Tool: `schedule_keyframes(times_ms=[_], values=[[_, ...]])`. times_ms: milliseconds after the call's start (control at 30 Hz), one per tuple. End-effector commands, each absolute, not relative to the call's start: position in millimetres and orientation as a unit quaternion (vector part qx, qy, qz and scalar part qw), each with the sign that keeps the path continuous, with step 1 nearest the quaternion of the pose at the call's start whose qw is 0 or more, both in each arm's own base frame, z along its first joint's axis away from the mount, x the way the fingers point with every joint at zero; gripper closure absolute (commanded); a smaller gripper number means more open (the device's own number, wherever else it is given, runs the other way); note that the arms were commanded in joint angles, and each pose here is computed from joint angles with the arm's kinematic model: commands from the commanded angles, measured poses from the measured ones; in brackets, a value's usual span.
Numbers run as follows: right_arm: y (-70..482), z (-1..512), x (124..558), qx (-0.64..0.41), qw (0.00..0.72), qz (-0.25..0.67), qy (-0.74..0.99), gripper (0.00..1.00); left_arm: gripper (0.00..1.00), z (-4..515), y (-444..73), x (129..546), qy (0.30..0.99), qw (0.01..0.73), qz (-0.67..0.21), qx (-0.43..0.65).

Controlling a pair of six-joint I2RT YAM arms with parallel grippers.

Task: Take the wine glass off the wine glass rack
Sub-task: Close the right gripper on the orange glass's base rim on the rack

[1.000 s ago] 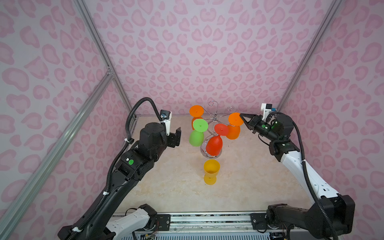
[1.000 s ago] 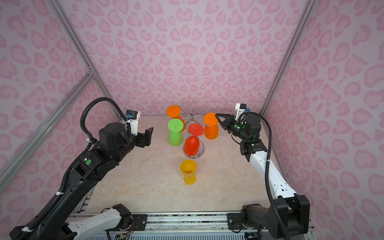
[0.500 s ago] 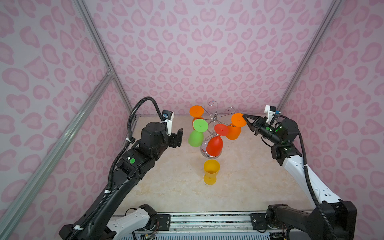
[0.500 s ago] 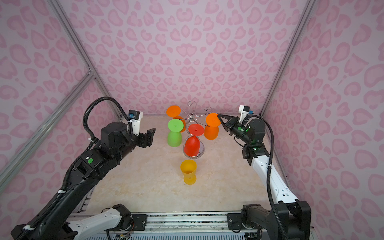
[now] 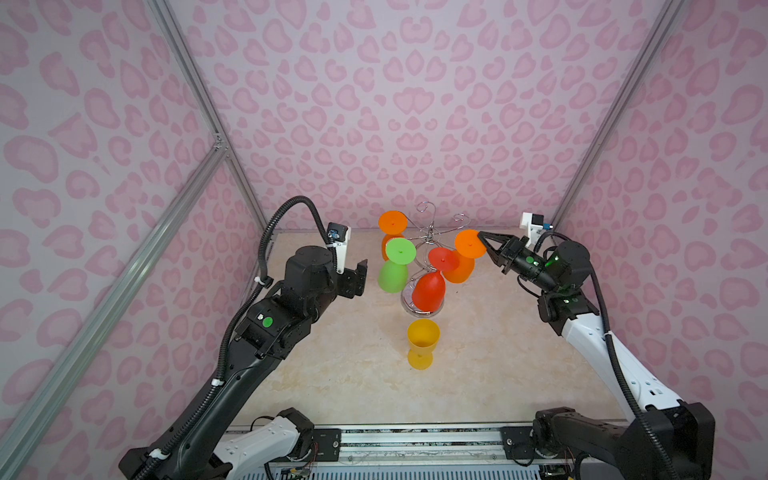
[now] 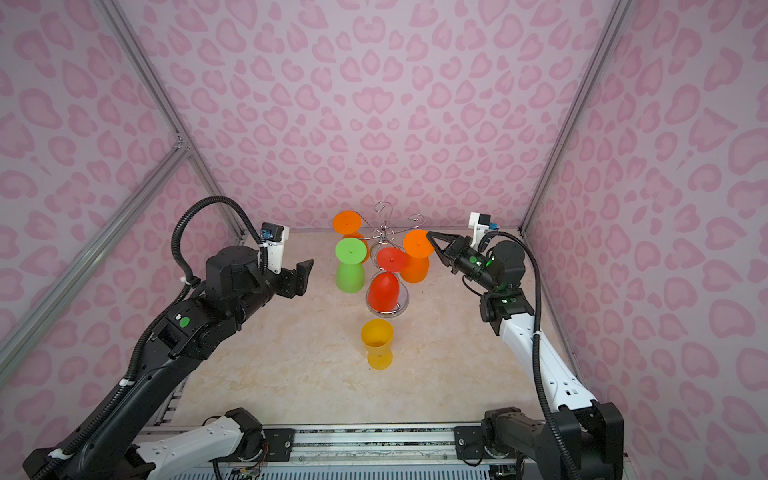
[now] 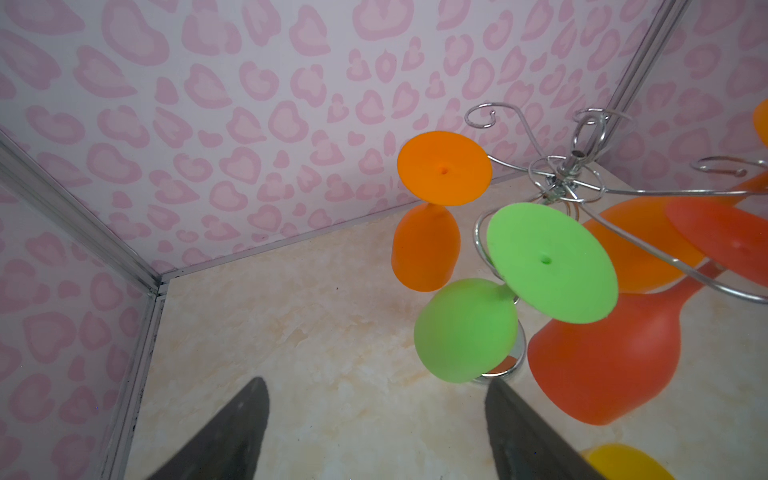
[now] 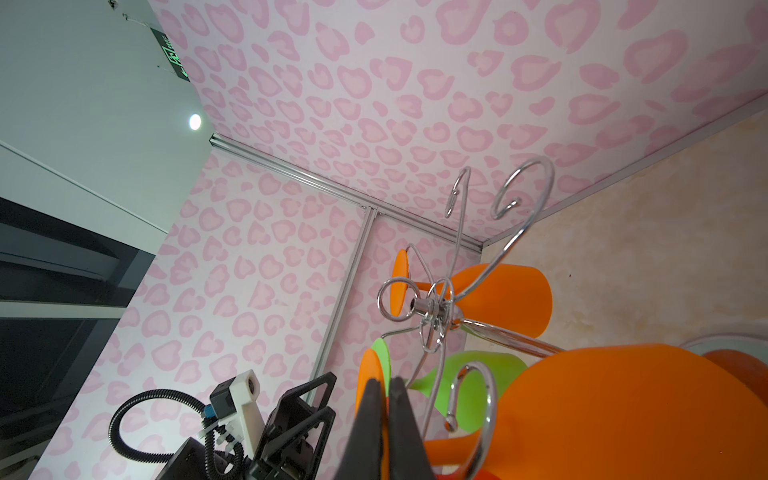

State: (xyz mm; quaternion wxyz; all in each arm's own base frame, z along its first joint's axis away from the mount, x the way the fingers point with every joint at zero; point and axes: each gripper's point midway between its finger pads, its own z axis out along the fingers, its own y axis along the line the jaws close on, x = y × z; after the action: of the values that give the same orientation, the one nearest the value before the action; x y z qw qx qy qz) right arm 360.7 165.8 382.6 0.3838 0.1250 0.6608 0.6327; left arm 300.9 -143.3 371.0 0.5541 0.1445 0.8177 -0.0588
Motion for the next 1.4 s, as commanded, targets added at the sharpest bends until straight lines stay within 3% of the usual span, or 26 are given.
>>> schedule_keyframes(times_ms=[0, 433, 1367], values=[[169.5, 388.5, 363.8, 0.117, 0.394, 0.634, 0.655, 1.0, 0.17, 374.9, -143.8, 301.4, 0.813, 0.561, -0.065, 0.14], [192.2, 391.2, 380.7, 0.105, 0.384, 0.628, 0.669, 1.0, 0.17, 369.5, -140.2, 297.9, 0.816, 0.558, -0.063, 0.138], [183.2, 392.7, 402.2, 0.101, 0.42, 0.552, 0.714, 1.0, 0.11, 370.7, -137.1, 292.2, 0.812, 0.563, -0.067, 0.138]])
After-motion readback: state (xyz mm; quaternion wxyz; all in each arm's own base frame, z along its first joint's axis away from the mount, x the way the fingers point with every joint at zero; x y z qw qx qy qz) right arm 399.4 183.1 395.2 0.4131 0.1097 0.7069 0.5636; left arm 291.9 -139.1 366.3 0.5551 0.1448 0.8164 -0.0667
